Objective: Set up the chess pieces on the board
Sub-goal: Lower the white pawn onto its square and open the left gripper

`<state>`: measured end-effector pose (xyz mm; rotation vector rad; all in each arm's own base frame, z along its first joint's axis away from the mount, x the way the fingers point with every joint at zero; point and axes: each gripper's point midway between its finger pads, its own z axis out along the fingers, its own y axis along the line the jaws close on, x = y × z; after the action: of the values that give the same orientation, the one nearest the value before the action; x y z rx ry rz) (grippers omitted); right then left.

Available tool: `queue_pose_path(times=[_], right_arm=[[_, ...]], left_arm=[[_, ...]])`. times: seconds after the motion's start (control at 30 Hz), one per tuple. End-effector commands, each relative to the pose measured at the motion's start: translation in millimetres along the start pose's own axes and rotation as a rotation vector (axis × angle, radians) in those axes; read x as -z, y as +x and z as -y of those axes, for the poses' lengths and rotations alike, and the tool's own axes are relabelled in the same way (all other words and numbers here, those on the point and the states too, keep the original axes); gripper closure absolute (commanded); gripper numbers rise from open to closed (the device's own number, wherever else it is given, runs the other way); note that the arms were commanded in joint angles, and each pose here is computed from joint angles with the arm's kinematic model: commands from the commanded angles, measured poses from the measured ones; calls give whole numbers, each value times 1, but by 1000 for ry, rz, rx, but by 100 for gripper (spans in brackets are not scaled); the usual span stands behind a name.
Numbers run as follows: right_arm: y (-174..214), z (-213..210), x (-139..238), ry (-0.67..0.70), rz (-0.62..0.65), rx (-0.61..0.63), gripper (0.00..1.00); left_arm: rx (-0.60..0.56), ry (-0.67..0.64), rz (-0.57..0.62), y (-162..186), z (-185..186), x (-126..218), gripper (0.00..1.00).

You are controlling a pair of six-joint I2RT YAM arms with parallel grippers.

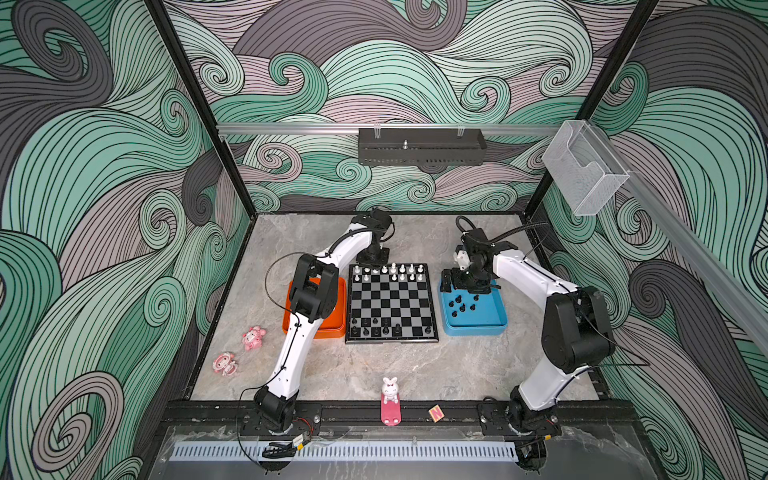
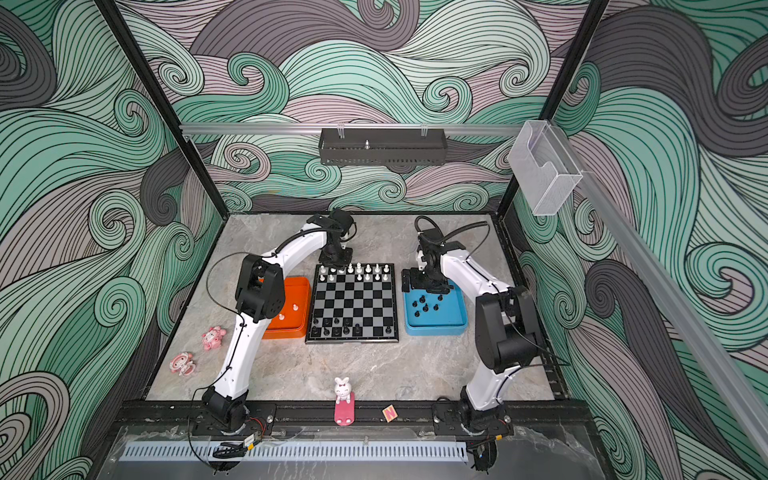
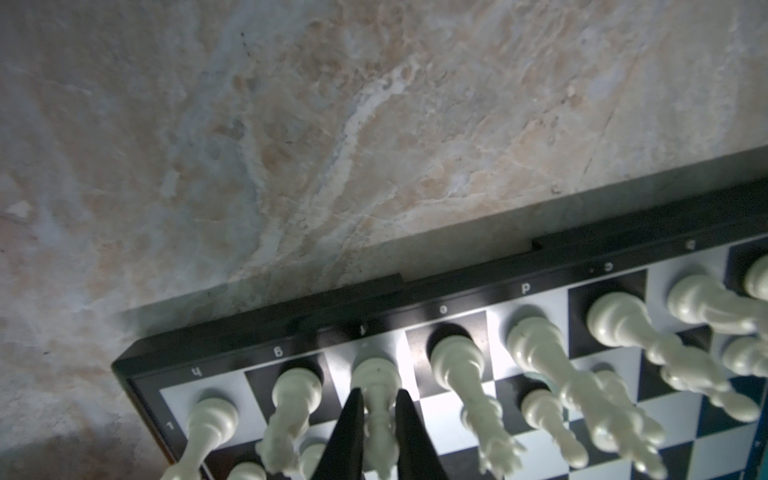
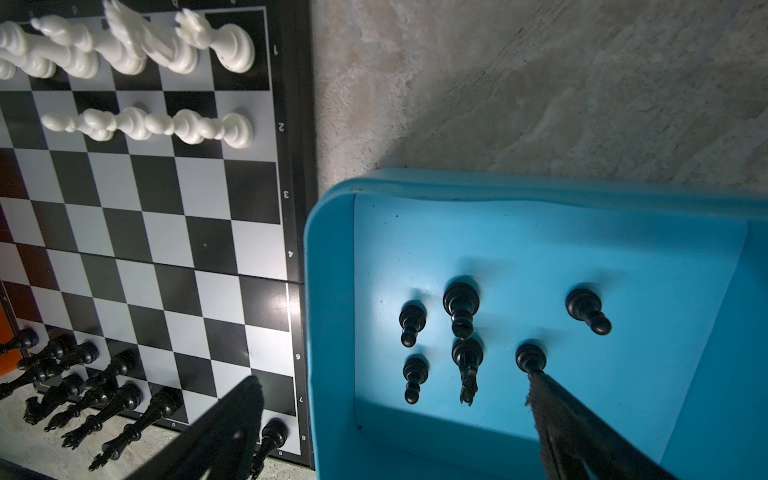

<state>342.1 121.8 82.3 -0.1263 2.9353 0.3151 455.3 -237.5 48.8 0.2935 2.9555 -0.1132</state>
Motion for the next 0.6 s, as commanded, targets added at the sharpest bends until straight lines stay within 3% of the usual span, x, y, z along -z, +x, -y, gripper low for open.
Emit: queue_pose_path(times=[0.0,0.57], right_arm=[[0,1,-5,-7,-15,-1,0],[-1,-1,0,-14,-2,-3,0]], left_arm=[[7,0,18,-7,2,2,79],[2,-46,46,-7,-4,20,67]])
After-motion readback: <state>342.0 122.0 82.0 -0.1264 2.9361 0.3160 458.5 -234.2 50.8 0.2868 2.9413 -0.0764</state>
